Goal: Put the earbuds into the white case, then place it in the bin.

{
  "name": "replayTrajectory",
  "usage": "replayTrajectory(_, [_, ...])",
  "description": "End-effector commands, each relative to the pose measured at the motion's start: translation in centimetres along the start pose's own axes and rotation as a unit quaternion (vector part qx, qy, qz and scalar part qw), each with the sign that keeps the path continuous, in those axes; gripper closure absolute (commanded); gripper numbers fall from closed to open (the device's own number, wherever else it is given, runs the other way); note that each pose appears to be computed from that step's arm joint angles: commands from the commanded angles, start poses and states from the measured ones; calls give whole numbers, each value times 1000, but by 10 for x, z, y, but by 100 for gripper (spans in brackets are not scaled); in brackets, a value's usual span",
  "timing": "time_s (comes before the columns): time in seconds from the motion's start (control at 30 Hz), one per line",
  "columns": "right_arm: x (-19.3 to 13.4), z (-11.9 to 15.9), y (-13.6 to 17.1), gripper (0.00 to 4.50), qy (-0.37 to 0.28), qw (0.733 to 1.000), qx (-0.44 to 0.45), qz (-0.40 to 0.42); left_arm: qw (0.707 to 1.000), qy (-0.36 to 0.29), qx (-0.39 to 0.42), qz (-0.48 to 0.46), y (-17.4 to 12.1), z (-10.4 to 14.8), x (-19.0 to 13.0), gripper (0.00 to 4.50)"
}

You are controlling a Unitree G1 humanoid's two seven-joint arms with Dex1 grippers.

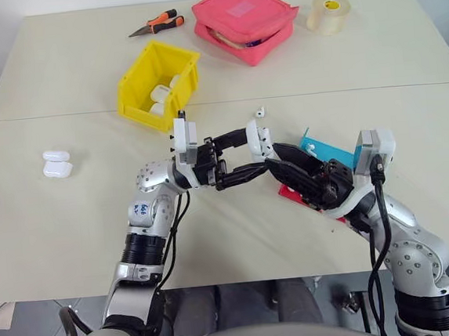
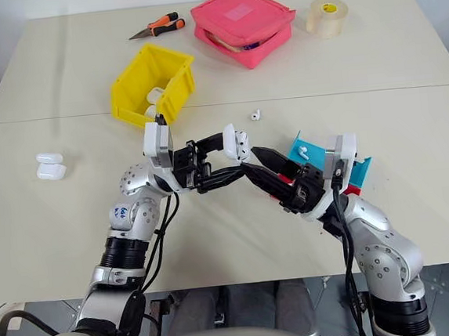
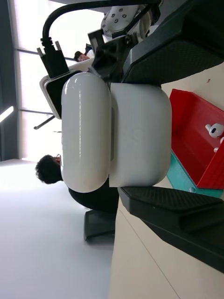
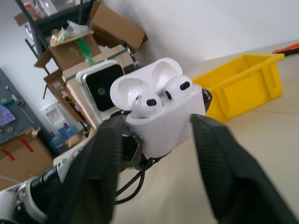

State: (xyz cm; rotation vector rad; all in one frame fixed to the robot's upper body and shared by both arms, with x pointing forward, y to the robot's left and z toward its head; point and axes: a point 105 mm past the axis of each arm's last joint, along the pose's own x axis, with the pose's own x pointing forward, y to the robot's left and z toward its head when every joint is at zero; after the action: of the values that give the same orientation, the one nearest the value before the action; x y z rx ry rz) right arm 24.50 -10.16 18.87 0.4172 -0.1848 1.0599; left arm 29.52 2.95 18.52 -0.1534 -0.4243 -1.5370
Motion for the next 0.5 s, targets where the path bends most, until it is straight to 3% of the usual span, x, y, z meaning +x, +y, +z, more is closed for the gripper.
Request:
replayTrajectory(0.03, [-10,22,1,203,7,999,-39,8,999,24,32,2,2,9,-6,170])
replayTrajectory(0.07, [-14,25,-2,203,13,999,-47,0,999,41,35,8,3,7,-10,170])
replayTrajectory(0.17, [-22,32,-10,269,45,997,-67,-15,987,138,81,18,10,-6,-25,170])
replayTrajectory(0.33, [-6,30,-4,441,125,986,-111,29,958,242,152,18,20,-16,-38,170])
replayTrajectory(0.5, [21,11,7,446,185,975,-97,78,959,242,147,0,16,-20,-28,170])
